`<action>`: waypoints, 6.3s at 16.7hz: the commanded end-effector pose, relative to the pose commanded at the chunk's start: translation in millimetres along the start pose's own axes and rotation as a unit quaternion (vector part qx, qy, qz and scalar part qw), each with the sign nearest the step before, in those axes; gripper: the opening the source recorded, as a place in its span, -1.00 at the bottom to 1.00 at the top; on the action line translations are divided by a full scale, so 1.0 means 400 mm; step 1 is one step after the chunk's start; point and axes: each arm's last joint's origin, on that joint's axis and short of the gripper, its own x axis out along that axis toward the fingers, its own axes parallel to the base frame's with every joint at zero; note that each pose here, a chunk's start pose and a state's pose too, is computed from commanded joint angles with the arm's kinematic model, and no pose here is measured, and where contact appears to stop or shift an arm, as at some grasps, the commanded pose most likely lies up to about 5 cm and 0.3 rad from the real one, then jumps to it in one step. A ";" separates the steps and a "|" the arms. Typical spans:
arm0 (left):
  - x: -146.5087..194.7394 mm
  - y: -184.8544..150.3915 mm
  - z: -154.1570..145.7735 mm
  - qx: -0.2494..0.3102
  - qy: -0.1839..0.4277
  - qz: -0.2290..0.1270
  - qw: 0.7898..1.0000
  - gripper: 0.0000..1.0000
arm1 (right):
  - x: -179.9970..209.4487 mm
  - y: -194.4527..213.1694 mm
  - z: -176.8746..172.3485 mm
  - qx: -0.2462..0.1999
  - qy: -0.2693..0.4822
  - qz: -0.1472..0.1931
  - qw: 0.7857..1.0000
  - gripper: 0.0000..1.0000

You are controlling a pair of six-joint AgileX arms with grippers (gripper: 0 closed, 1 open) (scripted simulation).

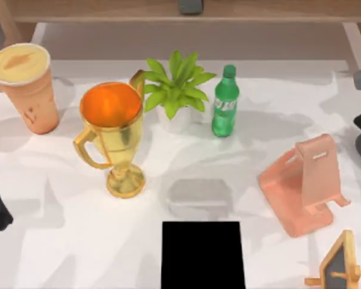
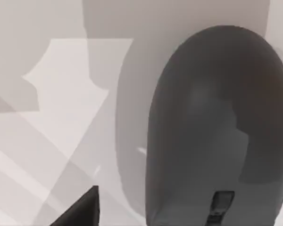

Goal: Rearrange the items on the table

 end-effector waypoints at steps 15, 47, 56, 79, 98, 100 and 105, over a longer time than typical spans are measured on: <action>0.000 0.000 0.000 0.000 0.000 0.000 1.000 1.00 | 0.138 0.003 -0.004 0.000 -0.001 0.000 1.000 0.10; 0.000 0.000 0.000 0.000 0.000 0.000 1.000 1.00 | -0.135 0.006 -0.004 0.004 -0.009 0.003 1.000 -1.00; 0.000 0.000 0.000 0.000 0.000 0.000 1.000 1.00 | -0.320 0.203 0.053 -0.230 -0.101 -0.079 0.965 -1.00; 0.000 0.000 0.000 0.000 0.000 0.000 1.000 1.00 | 0.032 0.903 0.007 -0.960 -0.001 0.008 0.279 -1.00; 0.000 0.000 0.000 0.000 0.000 0.000 1.000 1.00 | 0.057 0.902 0.007 -0.960 -0.001 0.008 0.279 0.21; 0.000 0.000 0.000 0.000 0.000 0.000 1.000 1.00 | 0.057 0.902 0.007 -0.960 -0.001 0.008 0.279 0.51; 0.000 0.000 0.000 0.000 0.000 0.000 1.000 1.00 | 0.057 0.902 0.007 -0.960 -0.001 0.008 0.279 1.00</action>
